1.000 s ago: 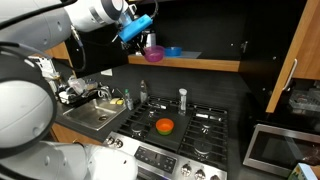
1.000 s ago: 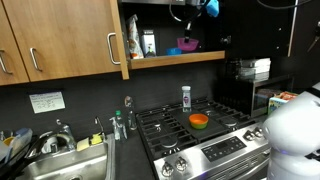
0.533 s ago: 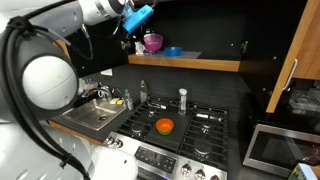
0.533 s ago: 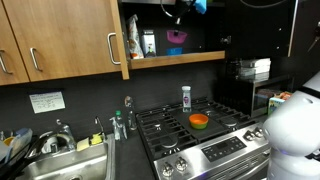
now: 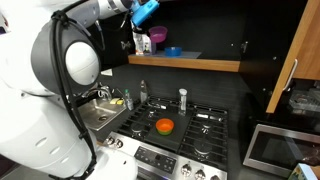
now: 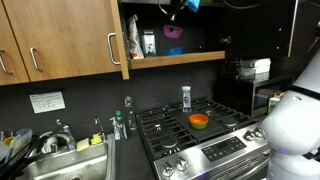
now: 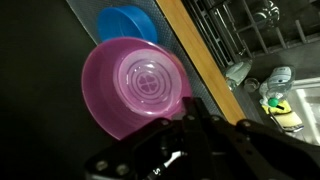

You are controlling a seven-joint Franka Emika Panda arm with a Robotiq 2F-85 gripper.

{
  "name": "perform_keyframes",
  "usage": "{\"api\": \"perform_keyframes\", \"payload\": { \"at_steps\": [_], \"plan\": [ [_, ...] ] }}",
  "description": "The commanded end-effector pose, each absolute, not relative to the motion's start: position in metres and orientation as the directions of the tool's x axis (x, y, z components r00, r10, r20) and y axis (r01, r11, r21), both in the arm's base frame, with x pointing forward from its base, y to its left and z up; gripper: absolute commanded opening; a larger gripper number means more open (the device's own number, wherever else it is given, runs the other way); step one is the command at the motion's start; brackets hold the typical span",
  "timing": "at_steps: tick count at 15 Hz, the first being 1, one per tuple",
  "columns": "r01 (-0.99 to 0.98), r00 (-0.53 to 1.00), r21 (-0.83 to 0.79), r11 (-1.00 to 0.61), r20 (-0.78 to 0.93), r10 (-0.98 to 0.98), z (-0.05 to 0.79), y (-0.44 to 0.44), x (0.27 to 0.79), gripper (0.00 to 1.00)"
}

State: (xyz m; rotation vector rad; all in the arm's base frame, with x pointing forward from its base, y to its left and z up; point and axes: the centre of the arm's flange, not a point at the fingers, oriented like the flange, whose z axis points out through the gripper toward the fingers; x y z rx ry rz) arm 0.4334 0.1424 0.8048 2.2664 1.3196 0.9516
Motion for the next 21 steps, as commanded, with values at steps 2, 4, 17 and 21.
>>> {"api": "perform_keyframes", "payload": {
  "at_steps": [2, 4, 17, 21],
  "plan": [
    [0.594, 0.360, 0.604, -0.531, 0.390, 0.847, 0.833, 0.131, 0.470, 0.01],
    [0.586, 0.375, 0.600, -0.544, 0.395, 0.839, 0.835, 0.126, 0.482, 0.01],
    [0.587, 0.443, 0.558, -0.587, 0.386, 0.809, 0.800, 0.120, 0.527, 0.01],
    [0.585, 0.452, 0.552, -0.595, 0.387, 0.804, 0.794, 0.119, 0.529, 0.01]
  ]
}}
